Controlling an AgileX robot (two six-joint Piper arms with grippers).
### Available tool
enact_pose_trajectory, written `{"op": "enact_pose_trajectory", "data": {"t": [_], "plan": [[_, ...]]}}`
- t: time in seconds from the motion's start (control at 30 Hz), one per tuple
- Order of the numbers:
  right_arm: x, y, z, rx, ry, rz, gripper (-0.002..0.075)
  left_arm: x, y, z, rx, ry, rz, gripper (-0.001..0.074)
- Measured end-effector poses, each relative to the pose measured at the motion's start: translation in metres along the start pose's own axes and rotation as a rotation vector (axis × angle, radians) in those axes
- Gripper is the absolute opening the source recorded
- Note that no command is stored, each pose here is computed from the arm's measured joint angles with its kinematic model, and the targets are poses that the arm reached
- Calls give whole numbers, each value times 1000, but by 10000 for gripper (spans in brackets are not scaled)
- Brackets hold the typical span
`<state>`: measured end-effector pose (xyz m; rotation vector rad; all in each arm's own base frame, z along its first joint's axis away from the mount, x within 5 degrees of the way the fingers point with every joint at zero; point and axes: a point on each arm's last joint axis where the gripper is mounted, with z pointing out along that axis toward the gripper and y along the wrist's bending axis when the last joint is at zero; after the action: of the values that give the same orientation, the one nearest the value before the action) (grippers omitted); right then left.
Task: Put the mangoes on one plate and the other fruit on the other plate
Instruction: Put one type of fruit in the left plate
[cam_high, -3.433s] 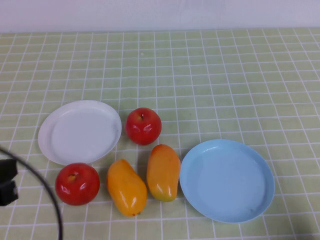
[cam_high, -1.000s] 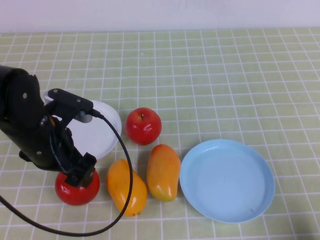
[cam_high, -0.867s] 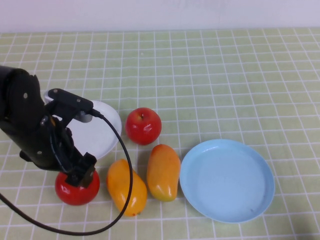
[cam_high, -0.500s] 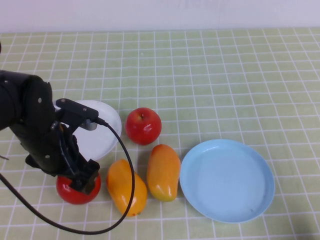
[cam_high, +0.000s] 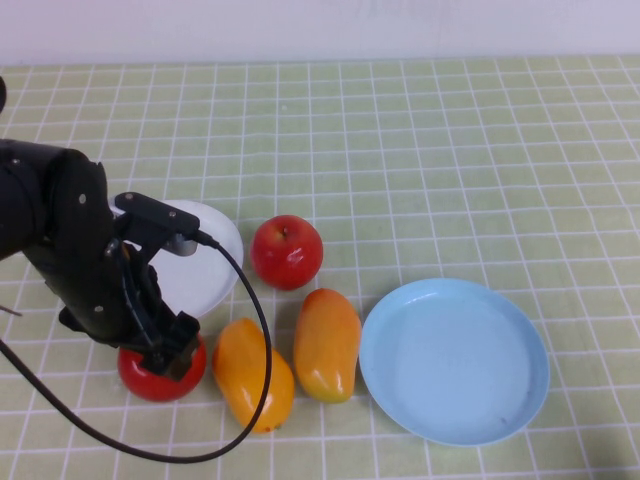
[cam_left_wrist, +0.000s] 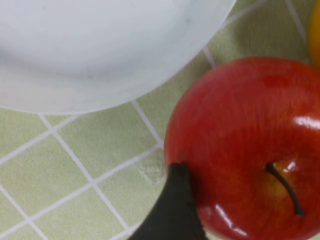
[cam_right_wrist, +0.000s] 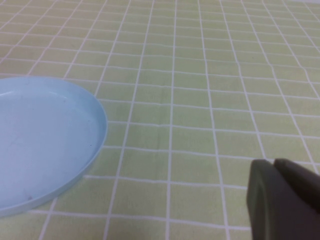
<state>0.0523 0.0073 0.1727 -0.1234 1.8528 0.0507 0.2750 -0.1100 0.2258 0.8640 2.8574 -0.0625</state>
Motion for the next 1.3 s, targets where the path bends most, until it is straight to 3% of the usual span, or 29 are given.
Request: {"op": "enact_pose_trajectory", "data": {"t": [0.5, 0.67, 0.9, 1.13, 1.3], "plan": [[0, 0, 0, 0, 0, 0, -15, 0, 0, -4, 5, 21, 3, 563], [0, 0, 0, 0, 2, 0, -15, -5, 0, -29, 8, 22, 7, 562], [0, 0, 0, 0, 2, 0, -15, -27, 7, -60, -58, -124, 15, 561], [0, 0, 0, 0, 2, 0, -15, -46, 26, -30, -196, -65, -46, 560], [0, 0, 0, 0, 2, 0, -15, -57, 34, -2, -226, 1, -68, 560]]}}
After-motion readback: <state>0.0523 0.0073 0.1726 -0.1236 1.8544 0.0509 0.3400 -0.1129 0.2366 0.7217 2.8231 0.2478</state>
